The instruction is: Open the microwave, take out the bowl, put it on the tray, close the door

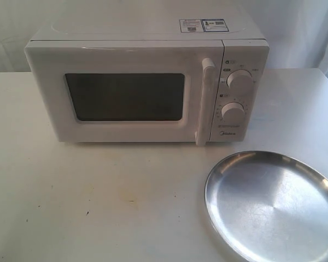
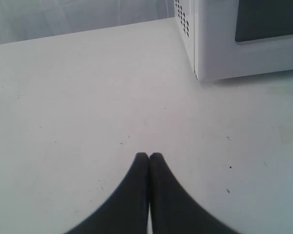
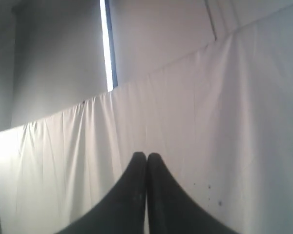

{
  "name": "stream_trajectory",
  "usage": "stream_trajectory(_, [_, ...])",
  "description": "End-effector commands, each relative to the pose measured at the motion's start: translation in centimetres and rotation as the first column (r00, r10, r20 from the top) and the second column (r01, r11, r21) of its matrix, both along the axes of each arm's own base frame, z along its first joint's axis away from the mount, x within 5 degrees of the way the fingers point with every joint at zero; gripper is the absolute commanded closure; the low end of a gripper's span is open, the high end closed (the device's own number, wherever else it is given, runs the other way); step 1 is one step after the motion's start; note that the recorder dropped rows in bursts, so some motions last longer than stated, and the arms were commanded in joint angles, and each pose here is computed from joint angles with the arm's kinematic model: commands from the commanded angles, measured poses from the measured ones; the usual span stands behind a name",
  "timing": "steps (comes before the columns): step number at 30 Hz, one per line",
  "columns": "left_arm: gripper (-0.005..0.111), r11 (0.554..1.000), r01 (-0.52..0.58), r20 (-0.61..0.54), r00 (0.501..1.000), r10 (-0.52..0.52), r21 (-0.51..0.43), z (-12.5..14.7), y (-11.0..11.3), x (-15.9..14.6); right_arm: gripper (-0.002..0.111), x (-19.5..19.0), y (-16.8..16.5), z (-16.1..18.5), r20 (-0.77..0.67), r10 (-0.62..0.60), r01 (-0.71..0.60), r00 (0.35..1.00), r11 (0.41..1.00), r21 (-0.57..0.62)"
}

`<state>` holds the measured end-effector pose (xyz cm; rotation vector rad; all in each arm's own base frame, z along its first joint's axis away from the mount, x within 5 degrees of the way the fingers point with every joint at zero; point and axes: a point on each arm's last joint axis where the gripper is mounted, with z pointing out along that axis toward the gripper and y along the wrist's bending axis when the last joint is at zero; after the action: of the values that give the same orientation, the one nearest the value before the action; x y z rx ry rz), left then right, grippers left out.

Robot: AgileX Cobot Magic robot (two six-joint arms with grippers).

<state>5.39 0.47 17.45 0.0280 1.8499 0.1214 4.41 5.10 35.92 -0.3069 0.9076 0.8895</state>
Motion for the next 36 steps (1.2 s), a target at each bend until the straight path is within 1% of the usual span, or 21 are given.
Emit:
stream_trajectory(1, [0.107,1.000,0.000,0.001,1.000,0.000,-0.009,-0.1,0.0,0.0,0.108,6.5,2.4,1.1,-0.147,0.042,-0.067,0.988,0.984,-0.165])
stream_trajectory(4, [0.107,1.000,0.000,0.001,1.000,0.000,-0.009,-0.1,0.0,0.0,0.108,11.4,4.0,-0.2,-0.227,0.121,-0.166,0.966,0.968,-0.187])
stream_trajectory(6, [0.107,1.000,0.000,0.001,1.000,0.000,-0.009,-0.1,0.0,0.0,0.108,14.3,5.0,-1.8,-0.264,0.145,-0.209,0.954,0.949,-0.234])
stream_trajectory(7, [0.107,1.000,0.000,0.001,1.000,0.000,-0.009,-0.1,0.0,0.0,0.108,15.6,5.5,-3.0,-0.306,0.161,-0.241,0.938,0.939,-0.245])
stream_trajectory(9, [0.107,1.000,0.000,0.001,1.000,0.000,-0.009,-0.1,0.0,0.0,0.108,17.3,6.3,-5.3,-0.358,0.202,-0.309,0.912,0.911,-0.273])
stream_trajectory(10, [0.107,1.000,0.000,0.001,1.000,0.000,-0.009,-0.1,0.0,0.0,0.108,17.7,6.6,-6.3,-0.353,0.214,-0.330,0.911,0.891,-0.311])
stream_trajectory(11, [0.107,1.000,0.000,0.001,1.000,0.000,-0.009,-0.1,0.0,0.0,0.108,18.1,6.9,-7.3,-0.338,0.208,-0.334,0.918,0.865,-0.374])
stream_trajectory(13, [0.107,1.000,0.000,0.001,1.000,0.000,-0.009,-0.1,0.0,0.0,0.108,18.7,7.1,-9.2,-0.349,0.173,-0.330,0.921,0.822,-0.464])
stream_trajectory(15, [0.107,1.000,0.000,0.001,1.000,0.000,-0.009,-0.1,0.0,0.0,0.108,19.2,7.0,-11.0,-0.363,0.113,-0.313,0.925,0.768,-0.559])
stream_trajectory(17, [0.107,1.000,0.000,0.001,1.000,0.000,-0.009,-0.1,0.0,0.0,0.108,19.8,6.9,-12.8,-0.390,0.040,-0.305,0.920,0.699,-0.647])
stream_trajectory(20, [0.107,1.000,0.000,0.001,1.000,0.000,-0.009,-0.1,0.0,0.0,0.108,20.7,6.4,-14.8,-0.414,-0.064,-0.287,0.908,0.627,-0.725])
stream_trajectory(21, [0.107,1.000,0.000,0.001,1.000,0.000,-0.009,-0.1,0.0,0.0,0.107,20.9,6.4,-15.3,-0.422,-0.069,-0.294,0.904,0.616,-0.731])
stream_trajectory(23, [0.107,1.000,0.000,0.001,1.000,0.000,-0.009,-0.1,0.0,0.0,0.099,20.9,6.7,-15.9,-0.421,-0.027,-0.318,0.907,0.612,-0.724])
stream_trajectory(25, [0.107,1.000,0.000,0.001,1.000,0.000,-0.009,-0.1,0.0,0.0,0.088,20.9,7.1,-16.1,-0.400,0.029,-0.331,0.916,0.619,-0.713])
stream_trajectory(27, [0.107,1.000,0.000,0.001,1.000,0.000,-0.009,-0.1,0.0,0.0,0.074,21.1,7.2,-16.4,-0.389,0.039,-0.325,0.920,0.630,-0.705])
stream_trajectory(30, [0.107,1.000,0.000,0.001,1.000,0.000,-0.009,-0.1,0.0,0.0,0.059,21.4,7.2,-17.1,-0.403,0.032,-0.331,0.915,0.633,-0.700])
stream_trajectory(31, [0.107,1.000,0.000,0.001,1.000,0.000,-0.009,-0.1,0.0,0.0,0.057,21.6,7.2,-17.5,-0.406,0.028,-0.331,0.913,0.632,-0.701])
stream_trajectory(32, [0.107,1.000,0.000,0.001,1.000,0.000,-0.009,-0.1,0.0,0.0,0.056,21.9,7.2,-17.7,-0.397,0.022,-0.317,0.917,0.643,-0.697])
stream_trajectory(35, [0.107,1.000,0.000,0.001,1.000,0.000,-0.009,-0.1,0.0,0.0,0.056,22.6,7.3,-18.1,-0.349,0.026,-0.267,0.937,0.697,-0.665])
stream_trajectory(36, [0.107,1.000,0.000,0.001,1.000,0.000,-0.009,-0.1,0.0,0.0,0.056,22.7,7.4,-18.2,-0.330,0.027,-0.251,0.944,0.707,-0.661])
